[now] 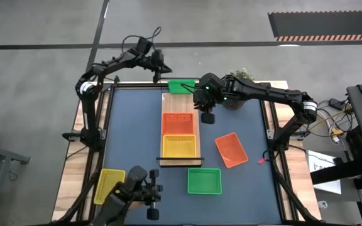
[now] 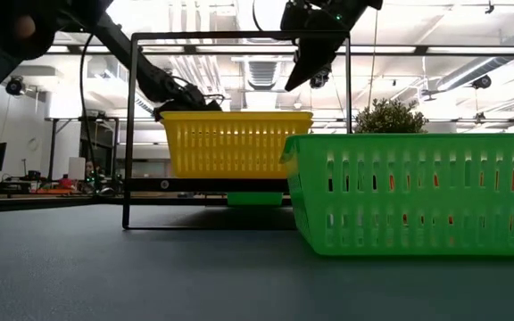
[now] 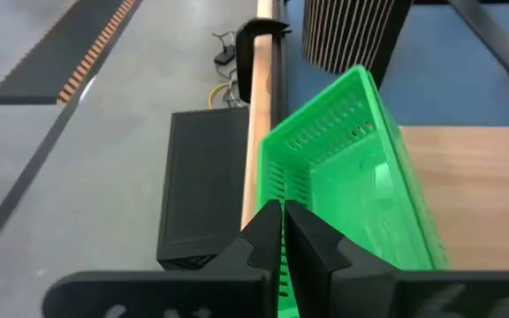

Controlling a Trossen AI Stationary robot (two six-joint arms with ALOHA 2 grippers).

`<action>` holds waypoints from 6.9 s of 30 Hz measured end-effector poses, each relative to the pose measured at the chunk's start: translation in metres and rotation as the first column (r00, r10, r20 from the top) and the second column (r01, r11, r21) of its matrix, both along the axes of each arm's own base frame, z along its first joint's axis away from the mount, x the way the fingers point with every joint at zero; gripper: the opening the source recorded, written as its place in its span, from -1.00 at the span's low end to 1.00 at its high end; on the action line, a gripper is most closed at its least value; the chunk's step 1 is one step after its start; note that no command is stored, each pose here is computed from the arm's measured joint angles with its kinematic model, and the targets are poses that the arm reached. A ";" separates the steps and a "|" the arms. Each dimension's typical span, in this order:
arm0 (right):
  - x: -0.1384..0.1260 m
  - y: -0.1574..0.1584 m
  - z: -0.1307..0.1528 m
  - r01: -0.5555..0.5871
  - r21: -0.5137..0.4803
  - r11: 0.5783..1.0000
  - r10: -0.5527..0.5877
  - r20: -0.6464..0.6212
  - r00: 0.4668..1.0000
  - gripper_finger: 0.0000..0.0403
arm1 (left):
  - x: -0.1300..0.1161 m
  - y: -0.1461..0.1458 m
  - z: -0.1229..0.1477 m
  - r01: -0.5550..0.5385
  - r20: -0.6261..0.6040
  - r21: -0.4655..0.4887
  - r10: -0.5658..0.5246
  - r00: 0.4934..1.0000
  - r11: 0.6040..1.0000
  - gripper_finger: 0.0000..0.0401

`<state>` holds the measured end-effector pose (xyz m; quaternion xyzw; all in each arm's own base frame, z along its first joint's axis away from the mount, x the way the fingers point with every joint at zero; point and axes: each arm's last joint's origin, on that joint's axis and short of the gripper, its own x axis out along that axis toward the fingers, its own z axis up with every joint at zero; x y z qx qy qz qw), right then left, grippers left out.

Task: Stack baskets on shelf by color
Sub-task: Stack the top green bin on top of the green bin on the shelf

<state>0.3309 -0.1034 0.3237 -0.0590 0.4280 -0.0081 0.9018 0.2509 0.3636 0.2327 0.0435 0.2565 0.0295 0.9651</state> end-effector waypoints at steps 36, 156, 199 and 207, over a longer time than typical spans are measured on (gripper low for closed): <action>0.027 -0.042 -0.060 0.139 0.006 0.990 -0.139 0.025 0.990 -0.74 | 0.024 -0.026 -0.019 0.165 -0.032 -0.072 -0.168 0.985 0.984 -1.00; 0.067 -0.061 -0.118 -0.057 -0.307 0.950 0.049 -0.036 0.998 -0.96 | 0.033 -0.083 0.013 0.369 -0.221 0.079 -0.345 0.912 0.926 -1.00; -0.061 0.062 -0.026 -0.057 -0.056 0.997 0.065 0.157 0.985 -0.96 | -0.007 -0.134 -0.027 0.300 -0.514 0.167 -0.177 0.840 0.939 -0.28; -0.061 0.065 -0.027 -0.068 -0.056 0.996 0.076 0.155 0.985 -0.96 | -0.009 -0.136 -0.031 0.302 -0.532 0.142 -0.185 0.827 0.943 -0.28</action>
